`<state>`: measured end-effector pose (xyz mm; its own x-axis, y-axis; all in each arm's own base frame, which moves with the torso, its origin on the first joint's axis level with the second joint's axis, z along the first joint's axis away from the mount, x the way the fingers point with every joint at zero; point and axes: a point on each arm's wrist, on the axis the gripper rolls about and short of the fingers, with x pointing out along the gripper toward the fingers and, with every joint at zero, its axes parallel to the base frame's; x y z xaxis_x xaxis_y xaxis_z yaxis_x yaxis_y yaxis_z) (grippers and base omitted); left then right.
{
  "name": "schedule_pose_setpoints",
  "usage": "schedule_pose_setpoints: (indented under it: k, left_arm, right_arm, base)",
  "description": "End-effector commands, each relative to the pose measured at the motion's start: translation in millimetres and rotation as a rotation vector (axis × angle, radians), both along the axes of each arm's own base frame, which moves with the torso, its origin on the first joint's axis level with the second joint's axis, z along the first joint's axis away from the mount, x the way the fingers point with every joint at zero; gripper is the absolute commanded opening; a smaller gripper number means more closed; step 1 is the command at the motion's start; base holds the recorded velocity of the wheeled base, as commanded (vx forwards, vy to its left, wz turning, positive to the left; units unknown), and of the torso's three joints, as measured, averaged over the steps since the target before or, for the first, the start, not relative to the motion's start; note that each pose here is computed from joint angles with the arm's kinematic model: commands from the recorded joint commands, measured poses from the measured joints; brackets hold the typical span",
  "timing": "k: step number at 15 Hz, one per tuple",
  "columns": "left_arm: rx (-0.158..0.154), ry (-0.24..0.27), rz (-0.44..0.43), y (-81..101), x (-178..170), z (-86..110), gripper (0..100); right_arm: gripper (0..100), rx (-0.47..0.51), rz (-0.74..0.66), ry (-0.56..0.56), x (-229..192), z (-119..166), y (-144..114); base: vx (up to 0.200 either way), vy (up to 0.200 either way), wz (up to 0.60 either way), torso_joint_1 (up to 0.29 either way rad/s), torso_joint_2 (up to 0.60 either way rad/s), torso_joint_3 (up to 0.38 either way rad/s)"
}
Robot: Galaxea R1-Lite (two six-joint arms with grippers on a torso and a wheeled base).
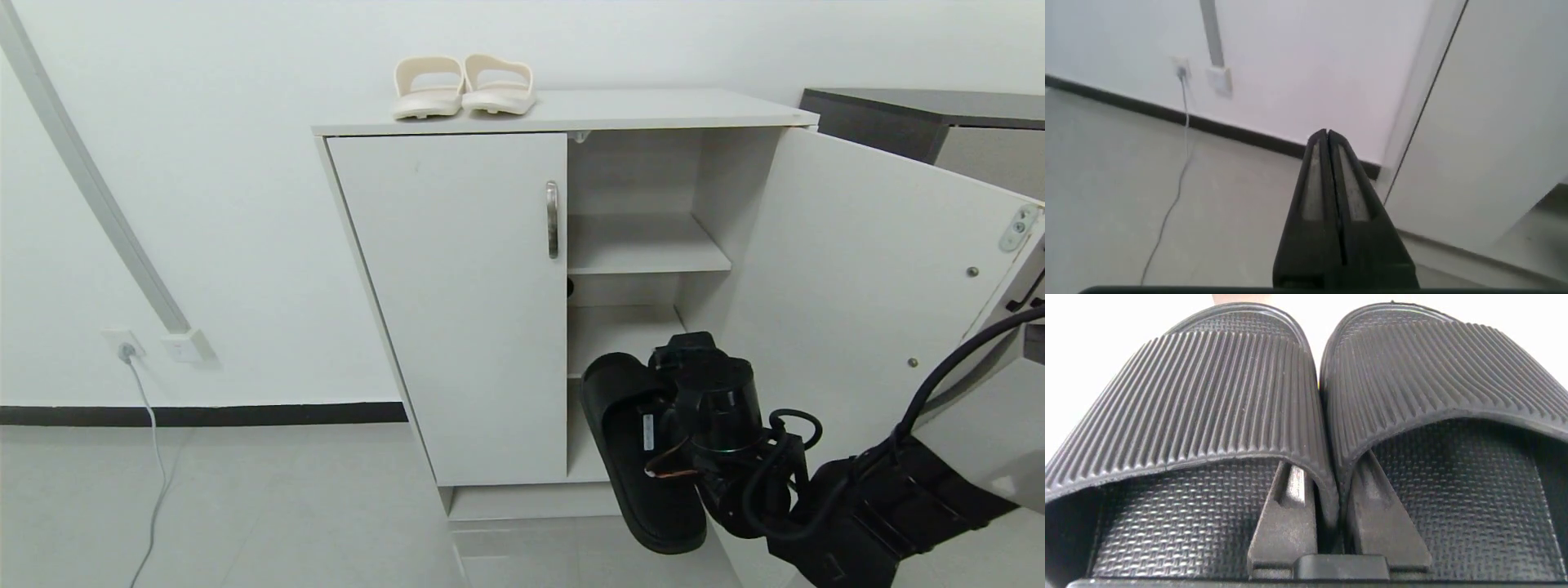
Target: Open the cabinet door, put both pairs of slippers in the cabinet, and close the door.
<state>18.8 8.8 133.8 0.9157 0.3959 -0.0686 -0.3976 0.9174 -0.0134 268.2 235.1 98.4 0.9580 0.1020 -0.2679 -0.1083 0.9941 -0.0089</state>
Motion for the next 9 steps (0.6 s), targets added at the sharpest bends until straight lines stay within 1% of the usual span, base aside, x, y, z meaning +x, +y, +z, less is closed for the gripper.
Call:
schedule_pose_setpoints:
  k: [1, 2, 3, 4, 5, 6, 7, 8, 9]
  left_arm:
    - [0.049, -0.023, -0.039, -6.7, -37.3, -47.1, 0]
    - [0.046, -0.015, -0.062, -7.0, -35.6, -51.3, 0]
    - [0.049, -0.015, -0.125, -8.3, -35.2, -51.3, 0]
    - [0.063, -0.012, -0.209, -10.1, -34.8, -51.0, 0]
    - [0.067, 0.034, -0.309, -12.3, -34.6, -55.8, 0]
    - [0.07, 0.045, -0.352, -13.3, -34.6, -56.3, 0]
    - [0.077, 0.039, -0.363, -13.3, -34.4, -56.1, 0]
    - [0.091, 0.041, -0.377, -13.5, -34.4, -56.1, 0]
    - [0.095, 0.04, -0.404, -14.0, -34.4, -56.1, 0]
  right_arm:
    - [0, -0.001, 0.001, 0.001, -0.2, -0.6, 0.4]
    - [0, -0.002, 0.003, 0.003, -1.1, -1.5, 0.3]
    - [0, -0.002, 0.001, 0.003, -1.1, -1.5, 0.3]
    - [0, -0.002, 0.003, 0.003, -1.7, -1.3, 0.4]
    - [0, -0.001, 0.004, 0.002, -2.4, -1.2, 1.2]
    - [0, -0.003, 0.004, -0.003, -3.9, -1.1, 2.6]
    - [0, 0.0, 0.004, -0.007, -4.9, -0.6, 3.8]
    - [0, -0.002, 0.007, -0.007, -5.6, -0.6, 4.6]
    - [0, -0.003, 0.009, -0.006, -5.9, -1.2, 5.2]
  base:
    - [0.0, 0.0, 0.0, 0.0, 0.0, 0.0]
    - [0.0, 0.0, 0.0, 0.0, 0.0, 0.0]
    - [0.0, 0.0, 0.0, 0.0, 0.0, 0.0]
    - [0.0, 0.0, 0.0, 0.0, 0.0, 0.0]
    - [0.0, 0.0, 0.0, 0.0, 0.0, 0.0]
    - [0.0, 0.0, 0.0, 0.0, 0.0, 0.0]
    - [0.0, 0.0, 0.0, 0.0, 0.0, 0.0]
    - [0.0, 0.0, 0.0, 0.0, 0.0, 0.0]
    - [0.0, 0.0, 0.0, 0.0, 0.0, 0.0]
